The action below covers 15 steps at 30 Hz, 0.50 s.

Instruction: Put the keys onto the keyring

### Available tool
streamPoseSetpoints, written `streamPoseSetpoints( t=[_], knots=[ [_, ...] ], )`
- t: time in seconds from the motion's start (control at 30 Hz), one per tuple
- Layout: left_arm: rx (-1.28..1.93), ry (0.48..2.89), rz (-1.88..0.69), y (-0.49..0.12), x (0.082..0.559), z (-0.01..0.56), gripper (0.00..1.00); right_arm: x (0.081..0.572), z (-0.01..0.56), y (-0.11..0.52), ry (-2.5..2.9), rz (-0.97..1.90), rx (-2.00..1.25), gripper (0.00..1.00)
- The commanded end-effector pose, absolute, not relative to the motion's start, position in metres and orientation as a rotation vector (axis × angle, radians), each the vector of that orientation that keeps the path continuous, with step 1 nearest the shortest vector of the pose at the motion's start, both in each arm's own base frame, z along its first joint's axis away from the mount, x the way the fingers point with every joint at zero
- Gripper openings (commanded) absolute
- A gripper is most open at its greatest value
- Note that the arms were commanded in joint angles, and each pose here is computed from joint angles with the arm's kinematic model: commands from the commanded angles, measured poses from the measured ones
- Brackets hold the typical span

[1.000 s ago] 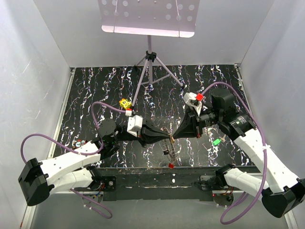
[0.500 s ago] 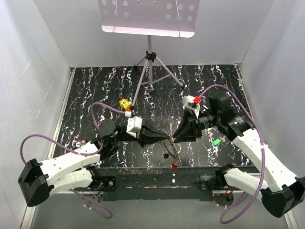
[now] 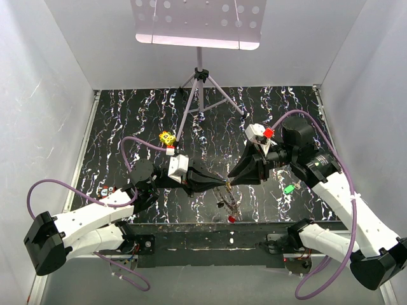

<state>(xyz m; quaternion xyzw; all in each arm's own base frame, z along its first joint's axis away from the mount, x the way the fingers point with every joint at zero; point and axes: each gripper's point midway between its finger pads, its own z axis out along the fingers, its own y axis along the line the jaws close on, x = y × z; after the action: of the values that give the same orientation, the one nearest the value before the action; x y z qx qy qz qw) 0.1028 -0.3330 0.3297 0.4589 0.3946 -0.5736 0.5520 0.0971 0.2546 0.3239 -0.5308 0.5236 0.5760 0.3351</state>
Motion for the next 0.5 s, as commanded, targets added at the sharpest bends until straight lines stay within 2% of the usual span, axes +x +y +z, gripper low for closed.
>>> streamPoseSetpoints(
  t=[0.0,0.13,0.17,0.47],
  knots=[
    [1.053,0.862,-1.344,-0.327,0.102,0.348,0.0,0.098,0.331,0.26,1.33,1.509,-1.386,0.3],
    [1.05,0.863,-1.343,-0.327,0.102,0.348,0.0,0.094,0.33,0.261,1.337,1.539,-1.394,0.04],
    [1.052,0.862,-1.343,-0.327,0.102,0.348,0.0,0.092,0.331,0.26,1.335,1.545,-1.397,0.01],
    [1.087,0.881,-1.313,-0.324,0.101,0.338,0.0,0.067,0.346,0.25,1.285,1.691,-1.458,0.01]
  ],
)
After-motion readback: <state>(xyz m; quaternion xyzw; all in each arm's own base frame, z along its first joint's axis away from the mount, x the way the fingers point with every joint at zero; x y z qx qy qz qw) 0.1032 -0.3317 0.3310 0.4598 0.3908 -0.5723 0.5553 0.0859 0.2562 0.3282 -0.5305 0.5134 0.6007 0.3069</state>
